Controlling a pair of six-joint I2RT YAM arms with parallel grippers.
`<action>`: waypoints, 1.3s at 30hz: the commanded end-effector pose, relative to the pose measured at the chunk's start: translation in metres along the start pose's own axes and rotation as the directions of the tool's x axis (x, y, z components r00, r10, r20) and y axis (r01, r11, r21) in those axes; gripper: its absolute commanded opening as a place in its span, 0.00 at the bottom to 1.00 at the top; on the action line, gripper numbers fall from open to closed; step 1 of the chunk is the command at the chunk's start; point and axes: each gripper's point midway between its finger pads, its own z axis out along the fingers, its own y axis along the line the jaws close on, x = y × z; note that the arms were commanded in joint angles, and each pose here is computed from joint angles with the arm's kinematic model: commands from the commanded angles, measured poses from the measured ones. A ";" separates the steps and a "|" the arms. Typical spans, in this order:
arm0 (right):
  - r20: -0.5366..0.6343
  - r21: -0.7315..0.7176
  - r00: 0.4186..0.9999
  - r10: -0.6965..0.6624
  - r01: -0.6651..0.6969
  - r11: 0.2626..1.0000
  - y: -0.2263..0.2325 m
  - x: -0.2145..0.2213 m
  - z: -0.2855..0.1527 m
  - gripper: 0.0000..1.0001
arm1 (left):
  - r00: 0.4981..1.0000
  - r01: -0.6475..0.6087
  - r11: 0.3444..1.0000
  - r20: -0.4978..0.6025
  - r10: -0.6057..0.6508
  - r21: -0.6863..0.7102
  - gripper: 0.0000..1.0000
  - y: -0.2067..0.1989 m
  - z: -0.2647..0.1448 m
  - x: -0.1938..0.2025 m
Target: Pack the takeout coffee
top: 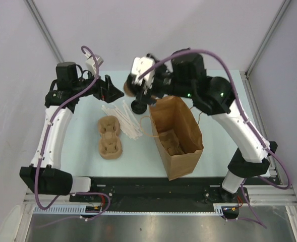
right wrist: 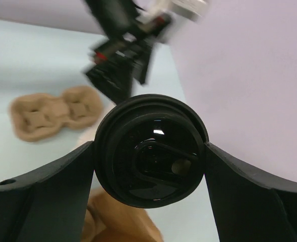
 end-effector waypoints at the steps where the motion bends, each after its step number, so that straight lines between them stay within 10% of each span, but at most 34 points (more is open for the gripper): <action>1: 0.095 -0.079 0.989 -0.112 0.120 0.990 0.051 -0.045 -0.010 0.63 | 0.998 -0.007 0.998 0.063 0.010 -0.057 1.00 0.002 -0.020 -0.007; 13: -0.071 -0.457 0.975 -0.212 0.157 0.875 0.204 0.008 0.001 0.54 | 0.982 0.134 0.948 0.167 -0.088 -0.288 1.00 0.065 -0.071 -0.020; 39: -0.200 -0.555 0.963 -0.182 0.043 0.831 0.320 0.133 0.096 0.55 | 0.978 0.124 0.961 0.192 -0.076 -0.248 1.00 0.052 -0.072 -0.013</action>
